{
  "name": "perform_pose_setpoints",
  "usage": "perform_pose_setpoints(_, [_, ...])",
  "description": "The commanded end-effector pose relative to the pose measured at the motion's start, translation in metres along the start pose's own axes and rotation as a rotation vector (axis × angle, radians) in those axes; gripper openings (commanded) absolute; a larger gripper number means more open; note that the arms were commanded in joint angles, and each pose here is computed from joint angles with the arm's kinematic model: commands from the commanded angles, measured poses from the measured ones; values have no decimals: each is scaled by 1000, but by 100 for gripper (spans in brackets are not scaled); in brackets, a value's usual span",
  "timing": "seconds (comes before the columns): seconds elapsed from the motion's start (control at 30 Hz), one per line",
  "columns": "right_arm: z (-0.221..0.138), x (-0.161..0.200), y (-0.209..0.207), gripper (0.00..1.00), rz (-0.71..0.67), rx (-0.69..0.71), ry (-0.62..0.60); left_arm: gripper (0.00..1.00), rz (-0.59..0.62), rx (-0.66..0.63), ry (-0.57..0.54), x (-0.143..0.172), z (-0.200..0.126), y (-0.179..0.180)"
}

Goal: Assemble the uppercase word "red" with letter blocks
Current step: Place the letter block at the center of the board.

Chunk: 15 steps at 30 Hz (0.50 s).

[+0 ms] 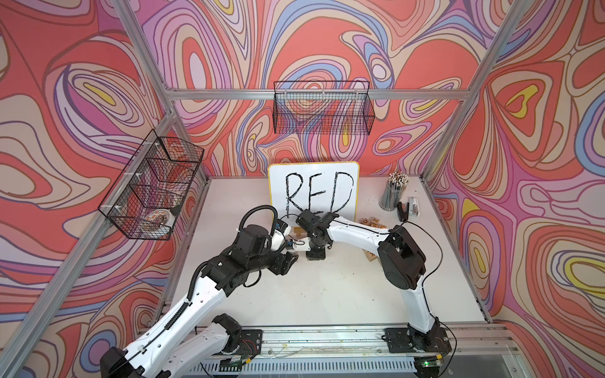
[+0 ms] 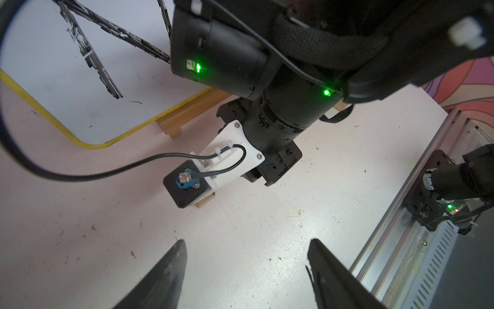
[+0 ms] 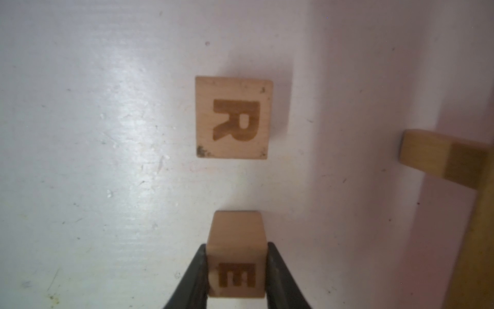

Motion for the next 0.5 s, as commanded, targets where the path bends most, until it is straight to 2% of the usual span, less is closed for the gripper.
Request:
perform_pose_setpoints(0.0, [13,9,9,24,-7,-28,40,75,-5,-6,24,8,1,0])
perform_pose_setpoints(0.47, [12,11,8,27,0,-14,43,75,-4,-8,23,8,0,1])
Point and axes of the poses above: each gripper's point midway between its finger pads, its own z axis out along the fingers, its own y axis along the line the jaws close on, x = y × z, the point moved 1 cm from there along -z, back along the fingers, and after that the axes turned 1 degree about -z, right-handed, at the moved point
